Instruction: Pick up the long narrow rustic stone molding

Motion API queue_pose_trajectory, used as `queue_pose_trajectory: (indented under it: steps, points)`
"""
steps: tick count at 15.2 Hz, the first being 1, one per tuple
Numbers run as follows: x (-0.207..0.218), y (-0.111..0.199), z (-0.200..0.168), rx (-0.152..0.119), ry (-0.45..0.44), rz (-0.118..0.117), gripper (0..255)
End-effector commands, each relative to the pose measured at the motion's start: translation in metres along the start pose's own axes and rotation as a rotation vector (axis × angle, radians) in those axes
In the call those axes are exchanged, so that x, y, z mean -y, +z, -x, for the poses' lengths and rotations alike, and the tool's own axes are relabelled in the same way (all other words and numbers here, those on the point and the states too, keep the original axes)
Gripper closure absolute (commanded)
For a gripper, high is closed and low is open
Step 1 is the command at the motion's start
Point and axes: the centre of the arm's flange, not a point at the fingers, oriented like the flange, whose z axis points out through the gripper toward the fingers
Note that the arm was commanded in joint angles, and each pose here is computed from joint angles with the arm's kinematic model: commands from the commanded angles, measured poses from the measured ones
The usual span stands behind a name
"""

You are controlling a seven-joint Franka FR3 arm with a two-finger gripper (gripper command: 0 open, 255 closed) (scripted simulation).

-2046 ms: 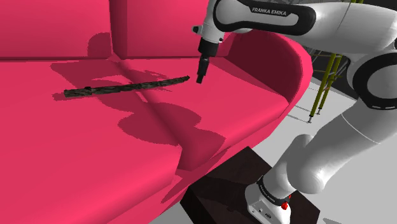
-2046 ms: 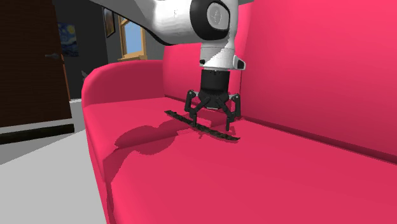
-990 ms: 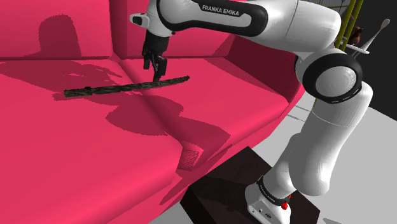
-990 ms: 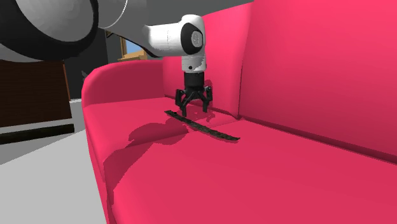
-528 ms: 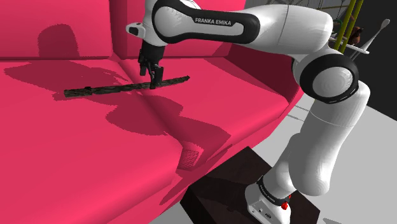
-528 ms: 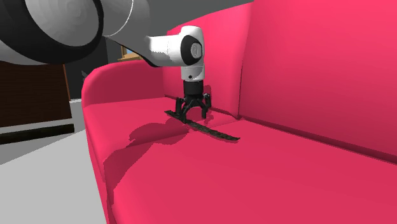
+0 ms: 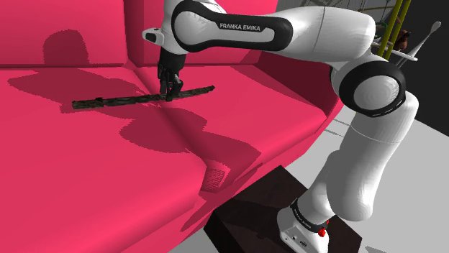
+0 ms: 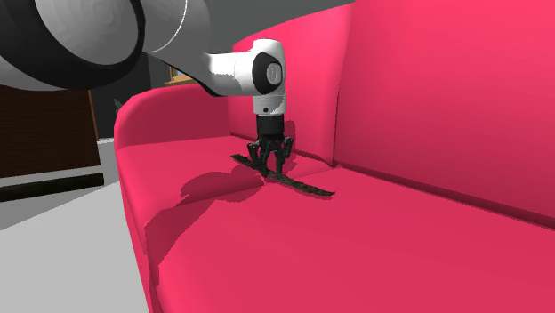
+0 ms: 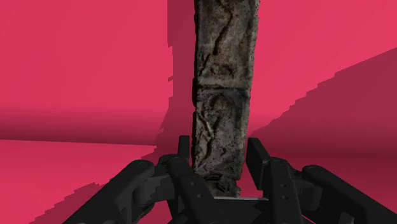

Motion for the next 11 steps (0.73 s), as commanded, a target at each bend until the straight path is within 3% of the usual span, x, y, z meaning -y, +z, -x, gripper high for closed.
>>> queue_pose_trajectory:
  steps: [1,4,11]
  points:
    - [0.0,0.002,0.0,0.001,0.0,-0.002,255]
    - [0.001,0.002,0.001,0.001,0.0,-0.002,255]
    - [-0.002,-0.035,-0.001,0.001,0.0,-0.002,255]
